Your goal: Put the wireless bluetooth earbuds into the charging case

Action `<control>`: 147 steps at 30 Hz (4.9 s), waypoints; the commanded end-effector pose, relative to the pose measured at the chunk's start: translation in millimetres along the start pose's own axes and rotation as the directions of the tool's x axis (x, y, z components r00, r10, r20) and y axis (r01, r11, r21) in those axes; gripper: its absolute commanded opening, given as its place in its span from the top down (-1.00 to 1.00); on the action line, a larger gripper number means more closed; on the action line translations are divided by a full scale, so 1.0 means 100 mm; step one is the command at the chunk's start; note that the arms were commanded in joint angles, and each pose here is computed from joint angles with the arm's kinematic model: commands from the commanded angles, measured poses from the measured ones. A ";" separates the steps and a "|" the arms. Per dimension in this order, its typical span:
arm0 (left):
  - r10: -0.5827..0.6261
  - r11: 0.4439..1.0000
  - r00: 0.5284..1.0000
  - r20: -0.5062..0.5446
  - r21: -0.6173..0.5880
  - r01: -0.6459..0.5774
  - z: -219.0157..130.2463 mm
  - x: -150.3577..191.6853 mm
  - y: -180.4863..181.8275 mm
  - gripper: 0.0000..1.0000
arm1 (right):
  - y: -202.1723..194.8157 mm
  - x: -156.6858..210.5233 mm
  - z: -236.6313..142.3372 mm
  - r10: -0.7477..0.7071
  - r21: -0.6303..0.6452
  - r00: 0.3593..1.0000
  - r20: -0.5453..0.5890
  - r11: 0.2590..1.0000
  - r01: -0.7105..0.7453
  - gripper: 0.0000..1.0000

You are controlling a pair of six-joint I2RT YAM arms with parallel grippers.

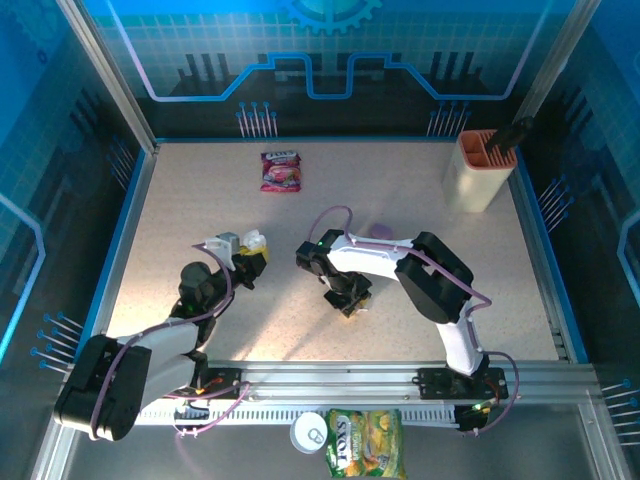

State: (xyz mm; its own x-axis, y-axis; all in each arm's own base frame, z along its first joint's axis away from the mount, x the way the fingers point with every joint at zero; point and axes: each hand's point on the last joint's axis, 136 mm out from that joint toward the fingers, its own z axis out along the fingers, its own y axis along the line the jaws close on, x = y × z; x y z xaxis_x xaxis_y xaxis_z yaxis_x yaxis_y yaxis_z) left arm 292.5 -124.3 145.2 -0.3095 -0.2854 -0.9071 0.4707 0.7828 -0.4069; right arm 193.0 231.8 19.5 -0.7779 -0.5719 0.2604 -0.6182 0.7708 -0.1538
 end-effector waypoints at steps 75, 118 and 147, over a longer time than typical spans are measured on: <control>0.453 0.818 0.887 0.086 0.354 -0.453 0.71 0.33 -1.45 0.92 | -0.59 0.00 -1.63 0.688 -0.796 0.492 0.534 0.605 0.016 0.66; 0.459 0.802 0.884 0.087 0.387 -0.455 0.80 0.48 -1.71 0.90 | -0.32 -0.21 -1.82 0.684 -0.855 0.530 0.501 0.486 0.181 0.65; 0.481 0.792 0.870 0.107 0.374 -0.483 0.81 0.45 -1.70 0.88 | -0.44 -0.29 -1.53 0.718 -0.861 0.559 0.415 0.508 -0.012 0.46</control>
State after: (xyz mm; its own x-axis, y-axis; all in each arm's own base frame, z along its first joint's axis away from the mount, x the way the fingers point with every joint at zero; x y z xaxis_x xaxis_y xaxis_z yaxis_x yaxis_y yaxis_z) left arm 263.9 -310.3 135.2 -0.0380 0.1364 -0.9899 0.8301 0.5558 0.0447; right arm 255.6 265.4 175.5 -0.9225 0.1062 -0.3710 -0.2478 0.5740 0.7805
